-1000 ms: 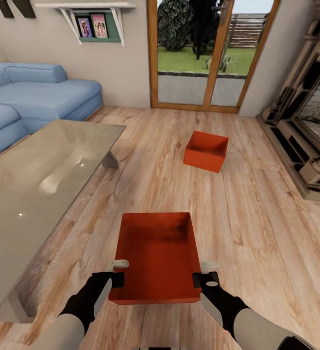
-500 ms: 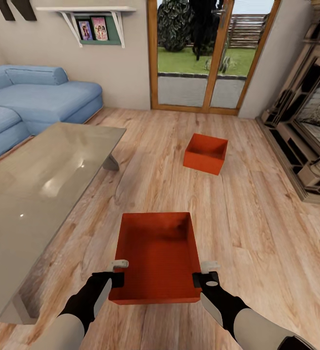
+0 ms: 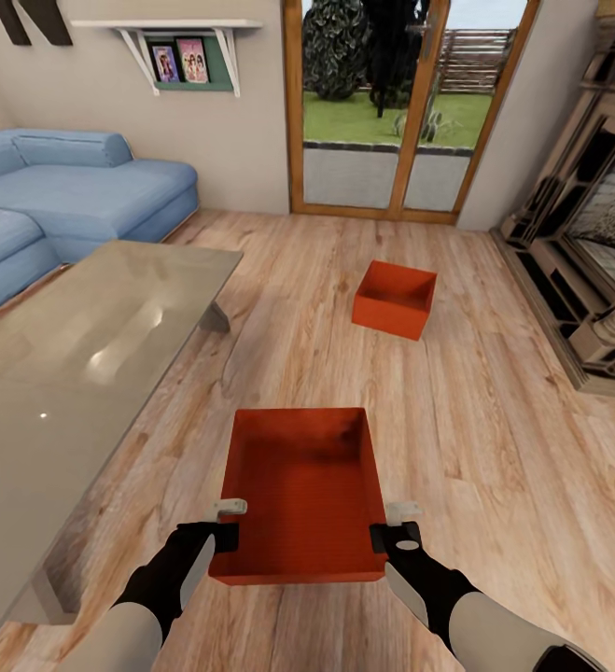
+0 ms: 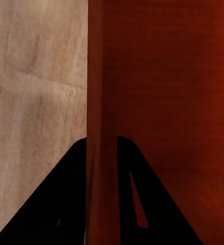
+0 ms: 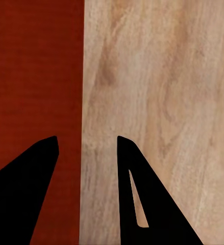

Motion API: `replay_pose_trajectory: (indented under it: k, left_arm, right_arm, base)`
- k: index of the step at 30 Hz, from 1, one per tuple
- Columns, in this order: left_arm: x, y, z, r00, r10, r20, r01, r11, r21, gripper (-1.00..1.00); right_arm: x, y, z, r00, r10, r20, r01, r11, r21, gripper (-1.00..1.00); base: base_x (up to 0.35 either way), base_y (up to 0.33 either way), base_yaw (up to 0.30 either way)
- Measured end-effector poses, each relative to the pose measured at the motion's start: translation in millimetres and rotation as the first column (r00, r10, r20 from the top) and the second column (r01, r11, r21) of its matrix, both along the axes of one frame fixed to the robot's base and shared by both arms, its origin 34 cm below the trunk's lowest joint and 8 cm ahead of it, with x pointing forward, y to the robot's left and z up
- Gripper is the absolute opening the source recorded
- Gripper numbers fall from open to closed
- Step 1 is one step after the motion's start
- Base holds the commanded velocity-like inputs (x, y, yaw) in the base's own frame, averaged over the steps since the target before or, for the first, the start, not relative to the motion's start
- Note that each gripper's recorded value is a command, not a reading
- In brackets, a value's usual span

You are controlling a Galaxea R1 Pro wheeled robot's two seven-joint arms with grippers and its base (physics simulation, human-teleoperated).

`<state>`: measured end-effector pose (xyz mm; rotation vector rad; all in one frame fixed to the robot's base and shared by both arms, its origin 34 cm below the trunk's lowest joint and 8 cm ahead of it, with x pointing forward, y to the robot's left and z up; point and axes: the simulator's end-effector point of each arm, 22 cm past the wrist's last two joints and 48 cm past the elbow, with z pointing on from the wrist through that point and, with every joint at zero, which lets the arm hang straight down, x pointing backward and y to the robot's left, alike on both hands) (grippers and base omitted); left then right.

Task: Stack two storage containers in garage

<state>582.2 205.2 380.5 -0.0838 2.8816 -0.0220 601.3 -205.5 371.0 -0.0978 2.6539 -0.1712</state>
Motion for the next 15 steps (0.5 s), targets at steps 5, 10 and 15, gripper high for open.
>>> replay_pose_trajectory:
  k: [5, 10, 15]
  left_arm:
    - [1, 0, 10, 1.000, -0.001, 0.000, 0.001, 1.000, 0.000, -1.00]
    - [3, 0, 20, 1.000, -0.001, 0.000, 0.001, 1.000, 0.000, -1.00]
    - [4, 0, 29, 1.000, -0.001, 0.000, 0.001, 1.000, 0.000, -1.00]
  right_arm:
    - [1, 0, 9, 1.000, -0.002, 0.000, 0.002, 1.000, 0.001, -1.00]
    - [2, 0, 19, 1.000, -0.002, 0.000, 0.002, 1.000, 0.001, -1.00]
    - [3, 0, 29, 1.000, -0.002, 0.000, 0.002, 1.000, 0.001, -1.00]
  base:
    - [0.000, 0.000, 0.000]
    - [0.000, 0.000, 0.000]
    - [0.000, 0.000, 0.000]
